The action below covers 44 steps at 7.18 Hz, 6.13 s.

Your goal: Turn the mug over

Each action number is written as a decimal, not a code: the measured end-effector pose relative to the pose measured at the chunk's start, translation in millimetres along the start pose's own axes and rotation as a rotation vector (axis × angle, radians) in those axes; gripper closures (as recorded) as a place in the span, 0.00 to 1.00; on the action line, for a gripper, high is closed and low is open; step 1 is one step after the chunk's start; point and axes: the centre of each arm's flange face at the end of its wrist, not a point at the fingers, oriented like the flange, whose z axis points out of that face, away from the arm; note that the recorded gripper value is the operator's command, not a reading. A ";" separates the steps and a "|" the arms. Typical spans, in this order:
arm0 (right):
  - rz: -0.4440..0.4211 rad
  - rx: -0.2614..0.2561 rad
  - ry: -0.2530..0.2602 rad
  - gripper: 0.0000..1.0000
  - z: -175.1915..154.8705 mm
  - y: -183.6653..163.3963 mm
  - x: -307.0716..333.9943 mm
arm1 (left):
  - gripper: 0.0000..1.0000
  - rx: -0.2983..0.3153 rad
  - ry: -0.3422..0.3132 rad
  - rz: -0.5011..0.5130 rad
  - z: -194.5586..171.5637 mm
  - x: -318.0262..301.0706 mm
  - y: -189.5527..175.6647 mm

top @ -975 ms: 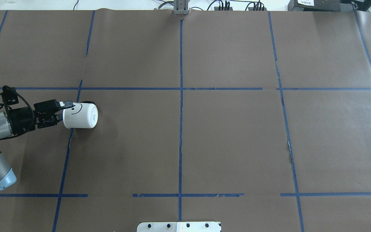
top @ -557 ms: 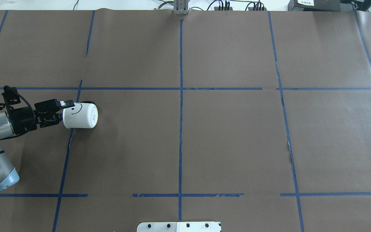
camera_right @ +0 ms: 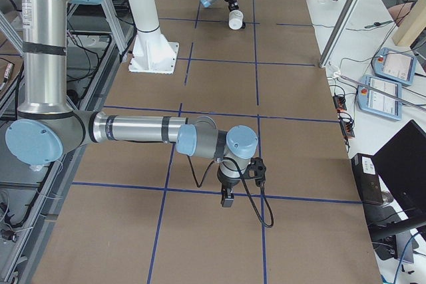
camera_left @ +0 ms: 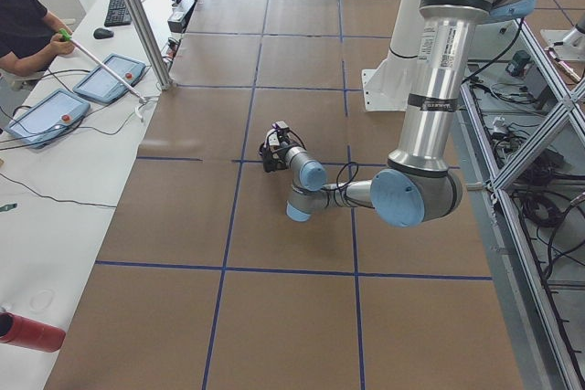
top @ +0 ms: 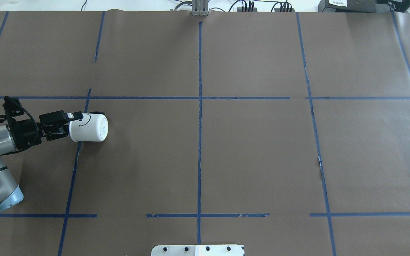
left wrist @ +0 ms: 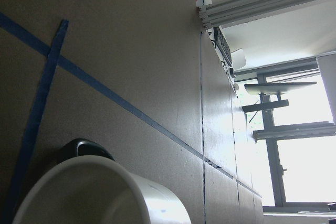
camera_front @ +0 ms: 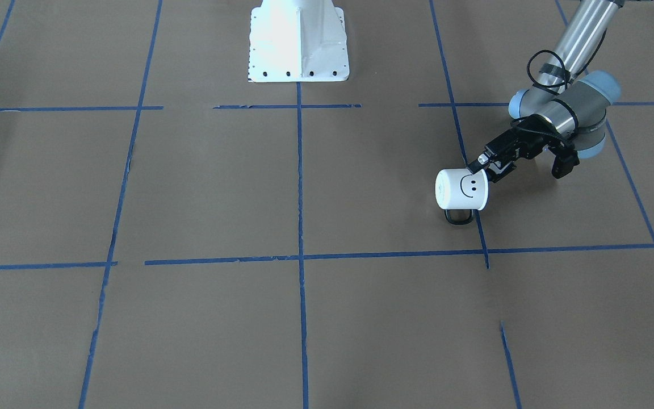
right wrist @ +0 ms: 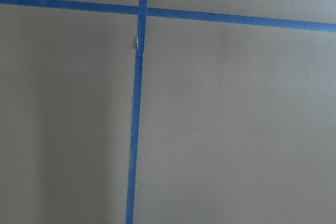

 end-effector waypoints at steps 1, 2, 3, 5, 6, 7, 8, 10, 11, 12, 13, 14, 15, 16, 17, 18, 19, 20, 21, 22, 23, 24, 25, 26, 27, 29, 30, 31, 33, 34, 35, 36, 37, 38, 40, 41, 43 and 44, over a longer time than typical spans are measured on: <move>0.000 0.000 0.000 0.00 0.0 0.0 0.0 | 0.97 -0.003 -0.002 0.001 0.5 -0.6 1.0; 0.000 0.000 0.000 0.00 0.0 0.0 0.0 | 1.00 -0.006 -0.003 0.003 1.0 -0.6 2.0; 0.000 0.000 0.000 0.00 0.0 0.0 0.0 | 1.00 -0.010 -0.001 0.005 2.3 0.6 3.2; 0.000 0.000 0.000 0.00 0.0 0.0 0.0 | 1.00 -0.015 0.011 0.005 5.3 6.1 5.5; 0.000 0.000 0.000 0.00 0.0 0.0 0.0 | 1.00 -0.018 0.021 -0.002 7.9 12.8 6.8; 0.000 0.000 0.000 0.00 0.0 0.0 0.0 | 1.00 -0.018 0.021 -0.010 15.2 25.3 8.6; 0.000 0.000 0.000 0.00 0.0 0.0 0.0 | 1.00 -0.010 -0.012 -0.019 32.0 43.3 10.3; 0.000 0.000 0.000 0.00 0.0 0.0 0.0 | 1.00 0.022 -0.145 -0.042 101.1 97.4 13.6; 0.000 0.000 0.000 0.00 0.0 0.0 0.0 | 1.00 0.041 -0.232 -0.056 148.7 132.1 16.3; 0.000 0.000 0.000 0.00 0.0 0.0 0.0 | 1.00 0.058 -0.323 -0.070 197.3 170.6 21.7; 0.000 0.000 0.000 0.00 0.0 0.0 0.0 | 1.00 0.067 -0.399 -0.081 236.7 204.2 30.5; 0.000 0.000 0.000 0.00 0.0 0.0 0.0 | 1.00 0.059 -0.478 -0.083 270.6 226.6 44.1; 0.000 0.000 0.000 0.00 0.0 0.0 0.0 | 1.00 0.035 -0.593 -0.068 310.3 246.5 62.0; 0.000 0.000 0.000 0.00 0.0 0.0 0.0 | 1.00 0.014 -0.710 -0.043 350.0 269.7 75.9; 0.000 0.000 0.000 0.00 0.0 0.0 0.0 | 1.00 0.006 -0.817 -0.031 385.8 286.1 86.3; 0.000 0.000 0.000 0.00 0.0 0.0 0.0 | 1.00 0.003 -0.910 -0.023 411.8 296.6 93.3; 0.000 0.000 0.000 0.00 0.0 0.0 0.0 | 1.00 0.001 -0.992 -0.011 426.7 307.3 97.5; 0.000 0.000 0.000 0.00 0.0 0.0 0.0 | 1.00 -0.003 -1.070 0.006 435.4 314.4 99.9; 0.000 0.000 0.000 0.00 0.0 0.0 0.0 | 1.00 -0.018 -1.141 0.030 440.1 314.2 104.9; 0.000 0.000 0.000 0.00 0.0 0.0 0.0 | 1.00 -0.034 -1.178 0.043 443.1 309.5 113.8; 0.000 0.000 0.000 0.00 0.0 0.0 0.0 | 1.00 -0.051 -1.193 0.052 445.4 305.3 123.6; 0.000 0.000 0.000 0.00 0.0 0.0 0.0 | 1.00 -0.064 -1.195 0.057 447.2 302.7 132.2; 0.000 0.000 0.000 0.00 0.0 0.0 0.0 | 1.00 -0.071 -1.190 0.061 448.0 301.2 136.8; 0.000 0.000 0.000 0.00 0.0 0.0 0.0 | 1.00 -0.075 -1.190 0.063 447.8 298.5 139.4; 0.000 0.000 0.000 0.00 0.0 0.0 0.0 | 1.00 -0.077 -1.193 0.063 447.2 295.5 141.0; 0.000 0.000 0.000 0.00 0.0 0.0 0.0 | 0.72 -0.078 -1.199 0.063 445.4 289.7 141.4; 0.000 0.000 0.000 0.00 0.0 0.0 0.0 | 0.01 -0.078 -1.201 0.064 444.5 287.7 141.4; 0.000 0.000 0.000 0.00 0.0 0.0 0.0 | 0.00 -0.078 -1.199 0.066 443.8 287.8 141.6; 0.000 0.000 0.000 0.00 0.0 0.0 0.0 | 0.00 -0.078 -1.179 0.078 440.0 296.4 141.7; 0.000 0.000 0.000 0.00 0.0 0.0 0.0 | 0.00 -0.086 -1.163 0.091 432.4 302.6 141.7; 0.000 0.000 0.000 0.00 0.0 0.0 0.0 | 0.00 -0.091 -1.150 0.104 416.3 313.1 139.2; 0.000 0.000 0.000 0.00 0.0 0.0 0.0 | 0.00 -0.092 -1.146 0.125 393.5 331.6 130.6; 0.000 0.000 0.000 0.00 0.0 0.0 0.0 | 0.00 -0.096 -1.144 0.162 365.0 351.8 116.2; 0.000 0.000 0.000 0.00 0.0 0.0 0.0 | 0.00 -0.094 -1.131 0.202 325.0 365.1 97.2; 0.000 0.000 0.000 0.00 0.0 0.0 0.0 | 0.00 -0.091 -1.090 0.306 239.7 371.3 54.4; 0.000 0.000 0.000 0.00 0.0 0.0 0.0 | 0.00 -0.116 -1.080 0.364 201.1 369.6 24.4; 0.000 0.000 0.000 0.00 0.0 0.0 0.0 | 0.00 -0.189 -1.073 0.479 89.0 353.9 -52.8; 0.000 0.000 0.000 0.00 0.0 0.0 0.0 | 0.00 -0.209 -1.096 0.528 29.3 339.4 -85.3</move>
